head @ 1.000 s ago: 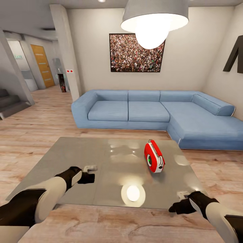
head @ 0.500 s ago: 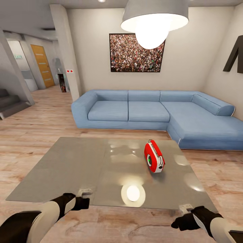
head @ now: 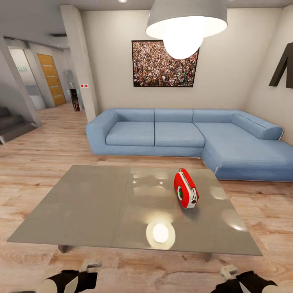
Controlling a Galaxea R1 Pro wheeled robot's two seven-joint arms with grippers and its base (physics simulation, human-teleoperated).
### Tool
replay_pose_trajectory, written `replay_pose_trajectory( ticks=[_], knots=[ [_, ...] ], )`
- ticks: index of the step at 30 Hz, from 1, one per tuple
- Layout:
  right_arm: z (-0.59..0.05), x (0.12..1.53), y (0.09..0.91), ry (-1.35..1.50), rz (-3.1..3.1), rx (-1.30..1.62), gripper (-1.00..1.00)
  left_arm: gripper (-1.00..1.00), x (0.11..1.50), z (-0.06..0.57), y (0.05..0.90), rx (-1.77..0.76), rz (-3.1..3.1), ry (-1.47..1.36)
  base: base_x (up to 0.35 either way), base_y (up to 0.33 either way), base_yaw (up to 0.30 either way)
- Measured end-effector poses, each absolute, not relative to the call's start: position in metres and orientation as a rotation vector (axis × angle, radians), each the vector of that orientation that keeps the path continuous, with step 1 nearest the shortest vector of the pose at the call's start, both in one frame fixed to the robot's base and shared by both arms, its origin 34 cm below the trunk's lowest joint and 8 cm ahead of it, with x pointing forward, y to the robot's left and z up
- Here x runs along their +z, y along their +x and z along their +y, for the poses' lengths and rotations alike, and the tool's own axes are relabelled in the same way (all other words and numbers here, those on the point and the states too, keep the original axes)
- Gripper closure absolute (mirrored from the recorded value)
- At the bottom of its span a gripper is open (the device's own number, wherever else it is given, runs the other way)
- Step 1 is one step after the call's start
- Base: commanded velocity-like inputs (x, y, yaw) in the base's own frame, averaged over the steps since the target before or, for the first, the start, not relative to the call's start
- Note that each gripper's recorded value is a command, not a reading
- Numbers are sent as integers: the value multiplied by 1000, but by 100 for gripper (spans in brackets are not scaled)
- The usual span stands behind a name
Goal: Turn on the radio receiver that's on the table in the living room.
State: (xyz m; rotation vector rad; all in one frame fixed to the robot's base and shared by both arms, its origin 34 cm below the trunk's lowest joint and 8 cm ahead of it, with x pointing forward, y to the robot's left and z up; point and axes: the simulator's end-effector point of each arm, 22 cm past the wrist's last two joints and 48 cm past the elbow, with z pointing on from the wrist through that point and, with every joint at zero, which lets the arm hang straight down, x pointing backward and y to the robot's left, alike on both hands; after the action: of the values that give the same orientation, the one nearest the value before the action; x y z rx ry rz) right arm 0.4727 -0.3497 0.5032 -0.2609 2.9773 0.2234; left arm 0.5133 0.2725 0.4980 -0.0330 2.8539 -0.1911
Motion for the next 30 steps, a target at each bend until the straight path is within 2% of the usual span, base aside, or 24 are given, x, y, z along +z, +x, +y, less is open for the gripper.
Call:
replay_pose_trajectory(
  ticks=[8, 22, 30],
  knots=[
    [-363, 474, 396, -295, 2998, 144, -100, 100, 456, 299, 385, -140, 2933, -33, 0, 0, 0],
    [-370, 458, 318, -312, 3051, 144, -100, 100, 443, 350, 260, -42, 3059, -43, 0, 0, 0],
    [-389, 455, 273, -173, 3097, 106, -100, 100, 445, 375, 206, 10, 3128, -48, 0, 0, 0]
  ],
)
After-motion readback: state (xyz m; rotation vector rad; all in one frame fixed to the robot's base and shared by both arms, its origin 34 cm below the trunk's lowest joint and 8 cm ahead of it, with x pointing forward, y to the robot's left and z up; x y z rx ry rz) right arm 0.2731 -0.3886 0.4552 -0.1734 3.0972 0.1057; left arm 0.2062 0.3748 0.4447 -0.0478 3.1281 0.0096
